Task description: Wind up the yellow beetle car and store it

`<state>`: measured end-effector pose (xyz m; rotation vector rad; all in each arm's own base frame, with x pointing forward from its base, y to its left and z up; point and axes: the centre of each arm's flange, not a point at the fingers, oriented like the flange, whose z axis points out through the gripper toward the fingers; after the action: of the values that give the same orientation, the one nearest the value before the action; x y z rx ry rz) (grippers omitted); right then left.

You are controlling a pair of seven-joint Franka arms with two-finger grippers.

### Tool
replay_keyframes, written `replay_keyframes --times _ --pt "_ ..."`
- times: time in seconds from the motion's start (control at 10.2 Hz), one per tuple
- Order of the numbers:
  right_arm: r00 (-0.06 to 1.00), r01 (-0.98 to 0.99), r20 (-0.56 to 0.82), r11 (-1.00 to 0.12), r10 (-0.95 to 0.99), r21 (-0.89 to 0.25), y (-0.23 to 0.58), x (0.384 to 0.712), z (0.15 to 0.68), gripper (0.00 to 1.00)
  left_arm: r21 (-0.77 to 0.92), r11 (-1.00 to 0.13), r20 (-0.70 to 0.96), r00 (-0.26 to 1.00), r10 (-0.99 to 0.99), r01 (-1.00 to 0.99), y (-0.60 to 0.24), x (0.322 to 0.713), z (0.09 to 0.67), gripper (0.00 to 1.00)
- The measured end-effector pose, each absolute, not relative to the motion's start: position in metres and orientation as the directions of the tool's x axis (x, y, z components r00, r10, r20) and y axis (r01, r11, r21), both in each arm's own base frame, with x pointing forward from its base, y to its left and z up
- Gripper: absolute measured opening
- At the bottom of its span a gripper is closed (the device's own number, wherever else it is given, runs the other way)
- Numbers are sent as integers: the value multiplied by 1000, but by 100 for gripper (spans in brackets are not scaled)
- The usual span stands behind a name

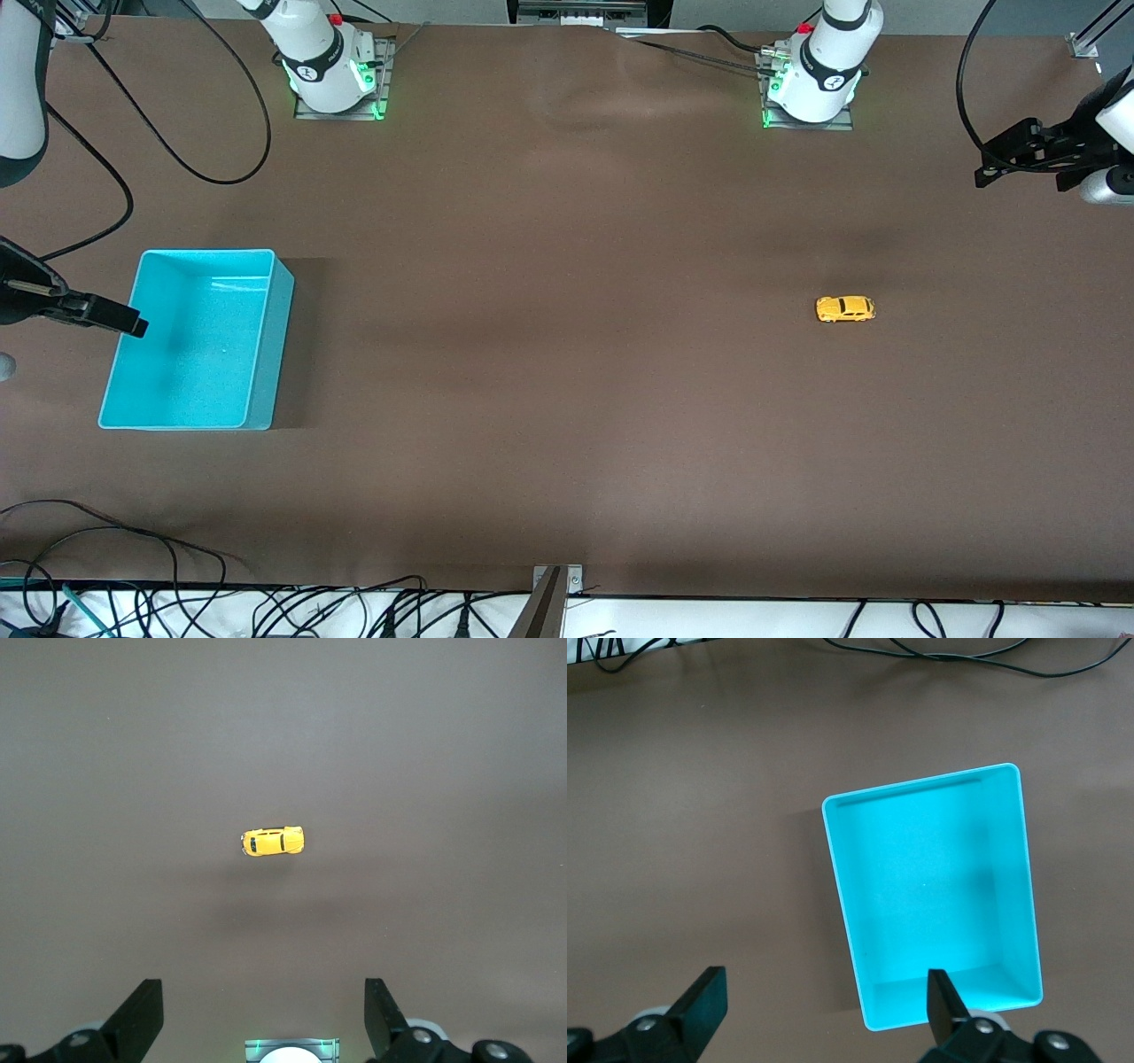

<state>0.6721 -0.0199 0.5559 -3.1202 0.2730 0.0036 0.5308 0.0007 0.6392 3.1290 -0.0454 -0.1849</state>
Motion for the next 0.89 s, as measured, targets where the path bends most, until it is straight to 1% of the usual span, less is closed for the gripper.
replay_keyframes --times 0.89 --pt "986 -165 22 -986 -166 -13 -15 675 559 100 10 -1000 -200 980 -12 -10 10 554 585 100"
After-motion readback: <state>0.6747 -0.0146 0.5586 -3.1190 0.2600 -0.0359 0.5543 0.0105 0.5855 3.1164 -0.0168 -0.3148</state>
